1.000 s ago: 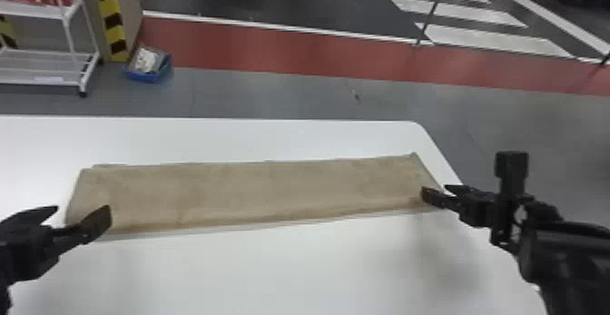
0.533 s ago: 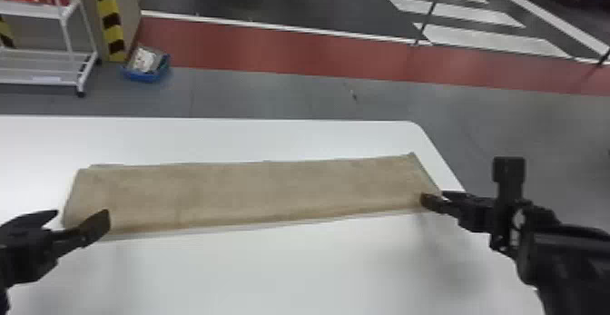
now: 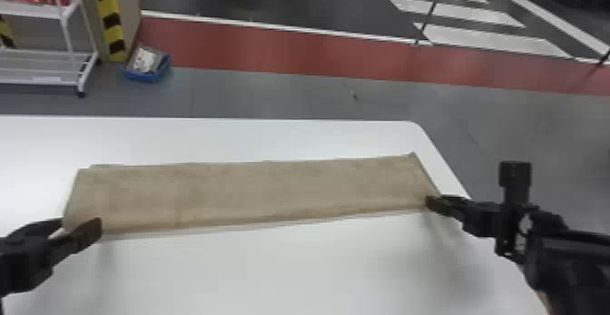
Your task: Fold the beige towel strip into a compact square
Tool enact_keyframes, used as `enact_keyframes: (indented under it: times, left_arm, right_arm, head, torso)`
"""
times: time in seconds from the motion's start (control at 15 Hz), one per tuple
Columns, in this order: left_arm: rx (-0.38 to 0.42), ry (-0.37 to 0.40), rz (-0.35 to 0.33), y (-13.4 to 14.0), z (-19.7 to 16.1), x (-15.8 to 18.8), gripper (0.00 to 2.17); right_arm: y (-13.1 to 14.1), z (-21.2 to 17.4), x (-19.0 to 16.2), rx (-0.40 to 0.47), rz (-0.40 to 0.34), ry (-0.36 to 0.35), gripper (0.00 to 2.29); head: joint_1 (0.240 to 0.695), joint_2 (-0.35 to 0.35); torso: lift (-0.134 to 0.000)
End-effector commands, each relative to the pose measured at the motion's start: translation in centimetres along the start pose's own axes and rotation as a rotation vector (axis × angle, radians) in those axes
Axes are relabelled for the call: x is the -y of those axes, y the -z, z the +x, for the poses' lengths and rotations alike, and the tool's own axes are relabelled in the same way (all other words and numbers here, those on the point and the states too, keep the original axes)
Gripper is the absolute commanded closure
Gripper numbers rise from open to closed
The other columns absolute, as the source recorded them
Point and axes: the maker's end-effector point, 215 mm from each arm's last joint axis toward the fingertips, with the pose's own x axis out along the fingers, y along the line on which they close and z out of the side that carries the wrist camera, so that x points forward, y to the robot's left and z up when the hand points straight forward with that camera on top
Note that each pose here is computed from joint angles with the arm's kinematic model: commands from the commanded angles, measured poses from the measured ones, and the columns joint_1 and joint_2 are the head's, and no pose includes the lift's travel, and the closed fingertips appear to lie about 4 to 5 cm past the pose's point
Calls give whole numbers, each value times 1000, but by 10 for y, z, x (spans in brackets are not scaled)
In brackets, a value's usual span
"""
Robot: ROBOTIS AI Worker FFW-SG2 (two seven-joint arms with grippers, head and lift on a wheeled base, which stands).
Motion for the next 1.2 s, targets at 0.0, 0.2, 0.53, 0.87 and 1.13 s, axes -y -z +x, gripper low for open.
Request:
enact_keyframes:
  times: [0.0, 0.2, 0.53, 0.87, 1.13]
  left_arm:
    - [-4, 3, 1, -3, -8, 3, 626]
    - [-3, 5, 1, -5, -14, 5, 944]
    - [1, -15, -4, -4, -20, -6, 944]
    - [-2, -54, -16, 4, -34, -29, 944]
    - [-6, -67, -27, 11, -47, -42, 944]
  right_arm:
    - [0, -5, -5, 7, -4, -3, 775]
    - [-1, -11, -9, 9, 9, -12, 971]
    - [-7, -25, -18, 22, 5, -29, 971]
    - [-7, -37, -28, 37, 2, -53, 971]
    - [-11, -37, -49, 57, -2, -76, 971]
  head:
    - [695, -266]
    - [695, -265]
    - [695, -258]
    - [695, -237]
    - [695, -207]
  torso:
    - [-124]
    - [-124]
    - [-124]
    - [-124]
    - [-124]
